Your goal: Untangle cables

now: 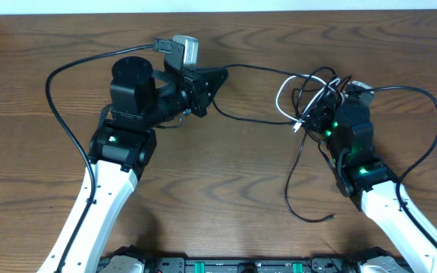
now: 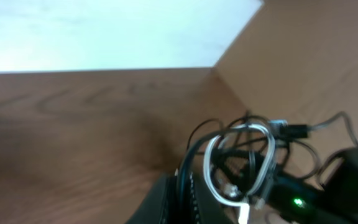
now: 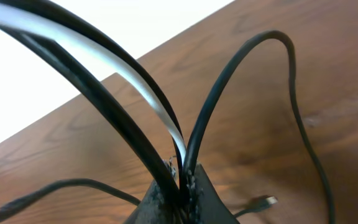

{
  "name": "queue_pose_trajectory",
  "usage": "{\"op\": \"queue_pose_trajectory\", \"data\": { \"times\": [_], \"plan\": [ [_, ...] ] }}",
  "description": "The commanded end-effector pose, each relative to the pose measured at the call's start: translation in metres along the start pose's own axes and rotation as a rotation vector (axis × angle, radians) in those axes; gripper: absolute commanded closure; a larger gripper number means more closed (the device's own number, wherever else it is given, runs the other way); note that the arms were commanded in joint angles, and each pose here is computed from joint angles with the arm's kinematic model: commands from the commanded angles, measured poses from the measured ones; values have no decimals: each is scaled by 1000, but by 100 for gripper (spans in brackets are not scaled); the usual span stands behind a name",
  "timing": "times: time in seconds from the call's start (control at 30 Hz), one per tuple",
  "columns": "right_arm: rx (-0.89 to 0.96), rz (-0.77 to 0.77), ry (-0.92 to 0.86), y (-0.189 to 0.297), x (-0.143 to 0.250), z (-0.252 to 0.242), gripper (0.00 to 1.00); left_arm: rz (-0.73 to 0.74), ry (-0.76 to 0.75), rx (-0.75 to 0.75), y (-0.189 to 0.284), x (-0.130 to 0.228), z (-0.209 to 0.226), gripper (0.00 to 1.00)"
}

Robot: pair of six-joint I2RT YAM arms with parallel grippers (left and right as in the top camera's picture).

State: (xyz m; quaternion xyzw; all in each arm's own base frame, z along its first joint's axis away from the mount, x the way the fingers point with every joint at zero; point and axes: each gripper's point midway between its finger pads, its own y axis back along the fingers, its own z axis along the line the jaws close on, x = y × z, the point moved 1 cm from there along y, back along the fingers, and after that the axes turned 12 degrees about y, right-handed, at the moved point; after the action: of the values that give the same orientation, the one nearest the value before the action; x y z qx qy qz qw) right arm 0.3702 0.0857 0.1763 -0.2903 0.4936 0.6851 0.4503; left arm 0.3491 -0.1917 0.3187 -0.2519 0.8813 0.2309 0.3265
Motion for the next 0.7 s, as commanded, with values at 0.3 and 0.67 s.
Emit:
{"op": "queue_pose_trajectory", "data": {
  "times": [0.3, 0.67],
  "plan": [
    [-839, -180, 415, 60, -25, 132, 92, 111, 106, -131, -3, 28, 20, 63],
    [-524, 4, 628, 20, 20, 72, 99, 130, 108, -102, -4, 31, 15, 58]
  ]
}}
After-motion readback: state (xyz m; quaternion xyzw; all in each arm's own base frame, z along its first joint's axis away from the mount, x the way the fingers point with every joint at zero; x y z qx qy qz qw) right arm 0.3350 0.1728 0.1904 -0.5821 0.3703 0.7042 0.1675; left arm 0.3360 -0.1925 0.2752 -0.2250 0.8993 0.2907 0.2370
